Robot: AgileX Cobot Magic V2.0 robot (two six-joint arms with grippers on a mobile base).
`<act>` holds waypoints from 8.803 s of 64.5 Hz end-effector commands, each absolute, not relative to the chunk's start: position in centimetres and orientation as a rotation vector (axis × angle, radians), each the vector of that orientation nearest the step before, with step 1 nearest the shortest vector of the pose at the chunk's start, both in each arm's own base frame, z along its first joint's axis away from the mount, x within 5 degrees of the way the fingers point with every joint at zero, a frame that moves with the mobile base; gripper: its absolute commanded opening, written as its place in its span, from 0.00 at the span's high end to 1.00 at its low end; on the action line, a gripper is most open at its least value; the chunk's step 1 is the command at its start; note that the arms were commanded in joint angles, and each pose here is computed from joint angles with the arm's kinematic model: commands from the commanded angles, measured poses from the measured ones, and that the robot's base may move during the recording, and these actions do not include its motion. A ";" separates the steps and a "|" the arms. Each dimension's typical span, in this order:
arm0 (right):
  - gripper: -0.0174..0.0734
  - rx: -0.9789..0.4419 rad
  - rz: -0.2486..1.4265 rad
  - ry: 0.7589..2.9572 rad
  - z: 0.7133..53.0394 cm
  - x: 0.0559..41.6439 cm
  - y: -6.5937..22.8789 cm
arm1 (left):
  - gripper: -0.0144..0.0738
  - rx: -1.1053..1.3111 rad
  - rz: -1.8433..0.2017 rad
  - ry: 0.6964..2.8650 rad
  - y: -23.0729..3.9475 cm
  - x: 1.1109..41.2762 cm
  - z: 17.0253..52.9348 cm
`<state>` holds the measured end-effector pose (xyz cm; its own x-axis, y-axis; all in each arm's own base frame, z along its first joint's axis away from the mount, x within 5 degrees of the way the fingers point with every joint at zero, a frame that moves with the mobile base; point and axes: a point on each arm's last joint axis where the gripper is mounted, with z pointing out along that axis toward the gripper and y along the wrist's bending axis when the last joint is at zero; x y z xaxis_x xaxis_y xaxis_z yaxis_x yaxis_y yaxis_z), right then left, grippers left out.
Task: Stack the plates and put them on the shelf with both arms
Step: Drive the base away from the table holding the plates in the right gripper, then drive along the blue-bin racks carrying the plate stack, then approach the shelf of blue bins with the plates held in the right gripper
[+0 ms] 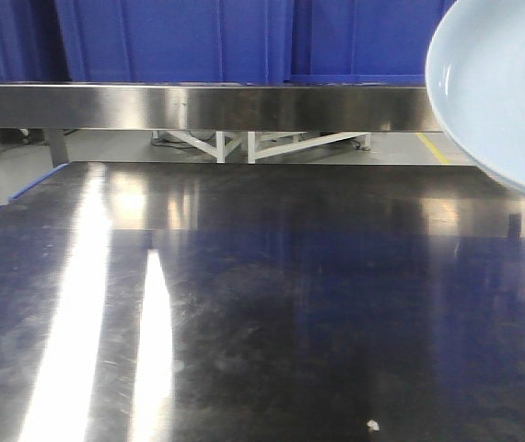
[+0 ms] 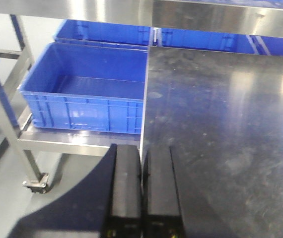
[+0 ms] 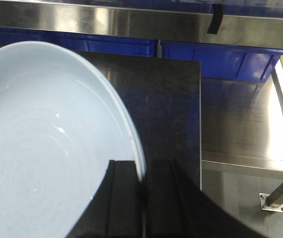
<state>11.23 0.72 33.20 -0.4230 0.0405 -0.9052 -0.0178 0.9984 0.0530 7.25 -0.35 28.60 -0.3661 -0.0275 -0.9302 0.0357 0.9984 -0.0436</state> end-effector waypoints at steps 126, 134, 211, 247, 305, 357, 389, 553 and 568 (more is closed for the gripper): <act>0.75 0.010 0.069 1.896 34.8 11.4 0.7 | 0.73 0.007 -0.083 1.849 -0.4 7.5 30.1; 0.75 0.010 0.069 1.896 34.8 11.4 0.7 | 0.73 0.007 -0.083 1.849 -0.4 7.5 30.1; 0.75 0.010 0.069 1.896 34.8 11.4 0.7 | 0.73 0.007 -0.083 1.849 -0.4 7.5 30.1; 0.75 0.010 0.068 1.903 34.7 11.6 0.7 | 0.73 0.007 -0.083 1.850 -0.4 7.5 30.1; 0.75 0.011 0.067 1.910 34.7 11.5 0.7 | 0.73 0.007 -0.083 1.851 -0.4 7.5 30.1; 0.75 0.011 0.067 1.910 34.7 11.5 0.7 | 0.73 0.007 -0.083 1.851 -0.4 7.5 30.1; 0.75 0.011 0.067 1.910 34.7 11.5 0.7 | 0.73 0.007 -0.083 1.851 -0.4 7.5 30.1; 0.75 0.011 0.067 1.910 34.7 11.5 0.7 | 0.73 0.007 -0.083 1.850 -0.4 7.5 30.1; 0.75 0.011 0.067 1.910 34.7 11.5 0.7 | 0.73 0.007 -0.083 1.850 -0.4 7.5 30.1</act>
